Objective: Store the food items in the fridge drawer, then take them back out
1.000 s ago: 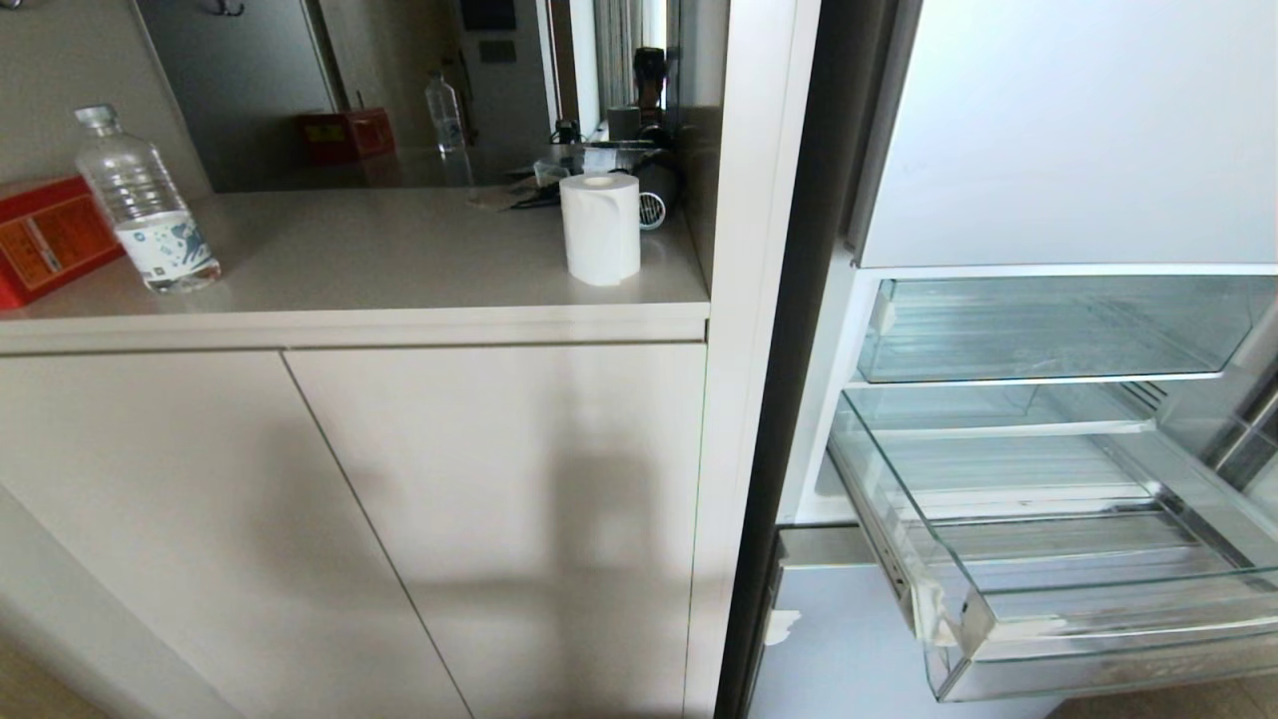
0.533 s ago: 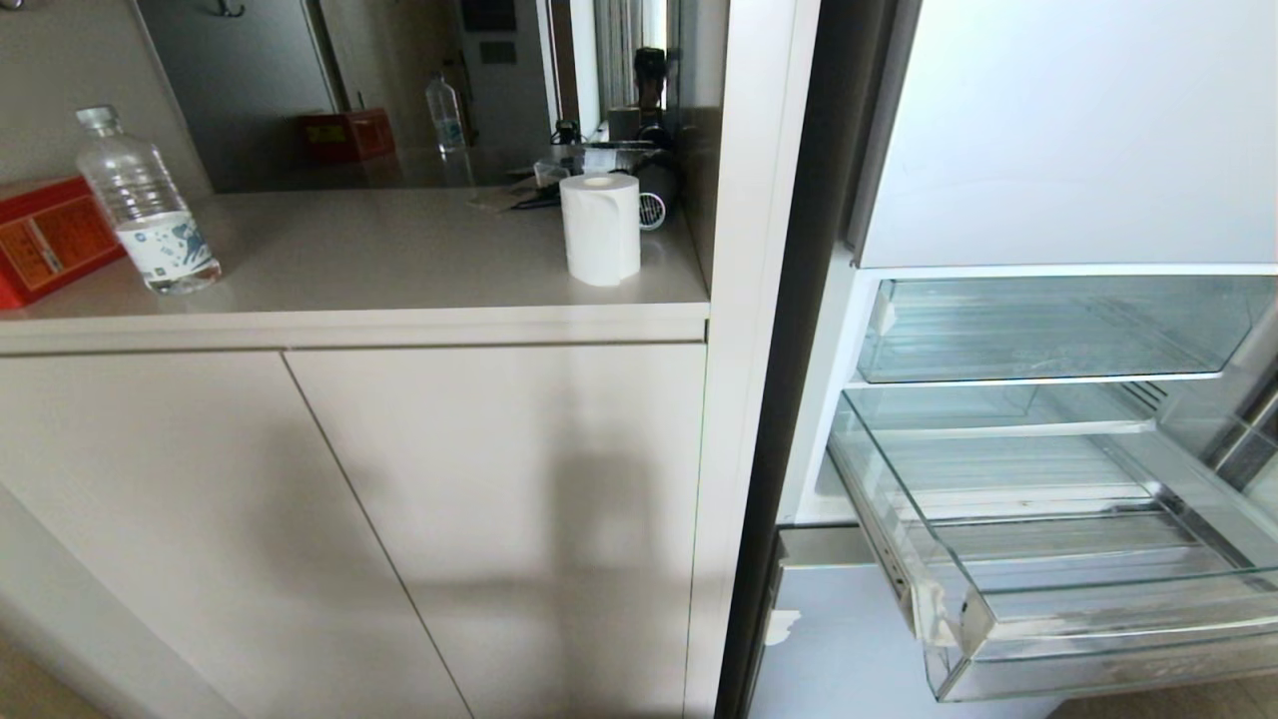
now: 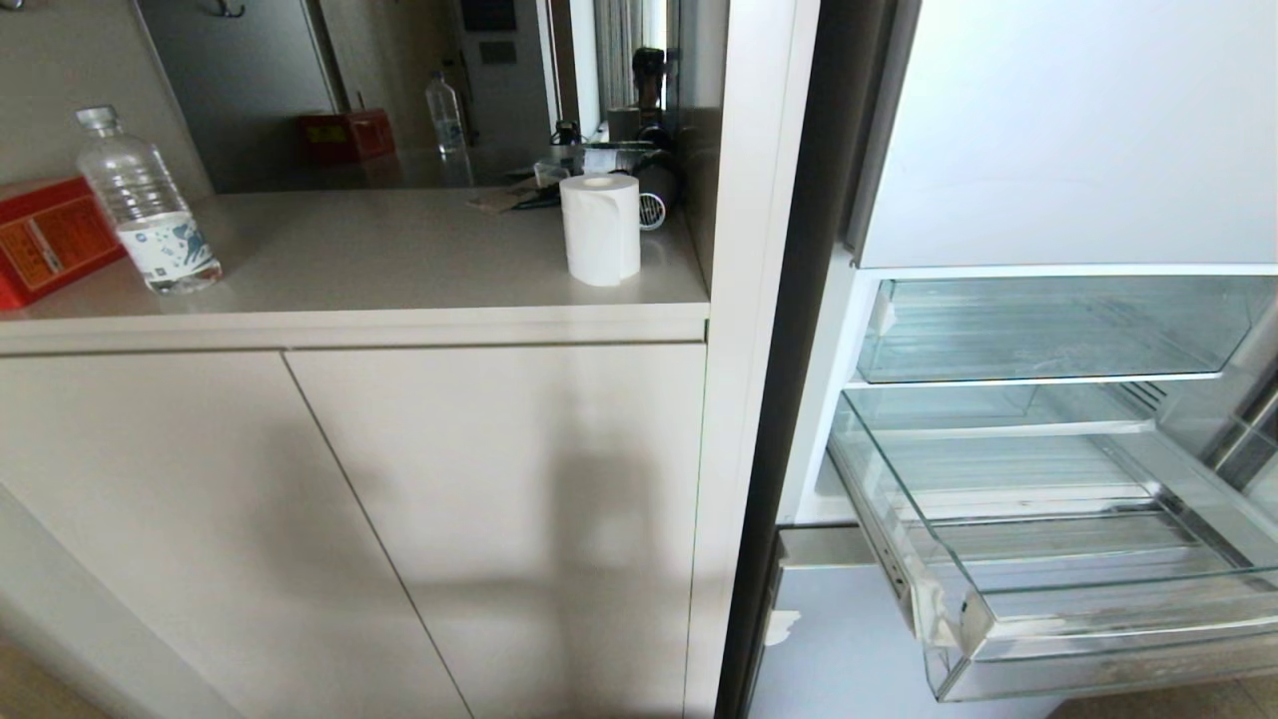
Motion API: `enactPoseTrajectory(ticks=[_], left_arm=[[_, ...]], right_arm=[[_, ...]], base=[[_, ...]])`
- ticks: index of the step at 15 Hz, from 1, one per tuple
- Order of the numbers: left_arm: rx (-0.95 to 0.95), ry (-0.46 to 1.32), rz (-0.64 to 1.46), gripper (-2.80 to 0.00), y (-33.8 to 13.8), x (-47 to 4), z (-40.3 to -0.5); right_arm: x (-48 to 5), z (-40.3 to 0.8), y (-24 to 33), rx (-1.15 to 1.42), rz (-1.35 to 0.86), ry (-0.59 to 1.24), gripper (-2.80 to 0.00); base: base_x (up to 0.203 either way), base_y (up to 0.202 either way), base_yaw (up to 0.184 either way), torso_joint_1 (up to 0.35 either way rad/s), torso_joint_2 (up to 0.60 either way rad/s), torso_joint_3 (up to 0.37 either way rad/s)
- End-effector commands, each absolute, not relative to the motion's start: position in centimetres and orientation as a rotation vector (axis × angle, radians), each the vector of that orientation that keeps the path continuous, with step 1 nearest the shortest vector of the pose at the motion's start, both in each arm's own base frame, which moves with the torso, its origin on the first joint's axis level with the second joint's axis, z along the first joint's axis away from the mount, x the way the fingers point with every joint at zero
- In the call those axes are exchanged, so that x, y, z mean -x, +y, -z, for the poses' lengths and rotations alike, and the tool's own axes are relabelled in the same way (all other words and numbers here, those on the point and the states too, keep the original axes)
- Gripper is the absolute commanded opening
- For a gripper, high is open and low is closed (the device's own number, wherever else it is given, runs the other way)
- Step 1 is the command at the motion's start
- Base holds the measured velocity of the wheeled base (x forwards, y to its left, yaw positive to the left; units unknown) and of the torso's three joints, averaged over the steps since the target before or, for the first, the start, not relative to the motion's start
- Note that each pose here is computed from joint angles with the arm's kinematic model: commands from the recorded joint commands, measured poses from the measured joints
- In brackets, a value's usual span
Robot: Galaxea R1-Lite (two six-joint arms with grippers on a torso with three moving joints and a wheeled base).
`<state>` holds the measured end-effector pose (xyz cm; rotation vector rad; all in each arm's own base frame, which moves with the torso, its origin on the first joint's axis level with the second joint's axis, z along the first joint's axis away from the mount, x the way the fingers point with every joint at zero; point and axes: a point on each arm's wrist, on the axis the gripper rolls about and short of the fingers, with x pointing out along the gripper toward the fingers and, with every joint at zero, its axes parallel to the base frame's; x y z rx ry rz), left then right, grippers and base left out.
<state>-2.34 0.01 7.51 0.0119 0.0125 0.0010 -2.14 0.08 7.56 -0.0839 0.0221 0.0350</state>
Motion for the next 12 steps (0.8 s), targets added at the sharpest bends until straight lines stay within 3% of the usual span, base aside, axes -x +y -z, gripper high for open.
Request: enactPoseTrajectory(ticks=[1,2,12], left_arm=[[-0.012,0.014,-0.001,-2.8,0.01,2.33,-7.51],[-0.012,0.014,-0.001,-2.8,0.01,2.33,-7.51],[-0.012,0.014,-0.001,-2.8,0.01,2.33,-7.51]], right_arm=[[2.29,-7.47,0.08,0.08,-0.034,0.005,-2.48],[2.29,-7.47,0.08,0.08,-0.034,0.005,-2.8],[2.29,-7.48,0.03,0.029,-0.008,0.004,-2.8]], base=[[0.0,0.0,0.0,0.0,0.0,0.0],[0.0,0.0,0.0,0.0,0.0,0.0],[0.0,0.0,0.0,0.0,0.0,0.0]])
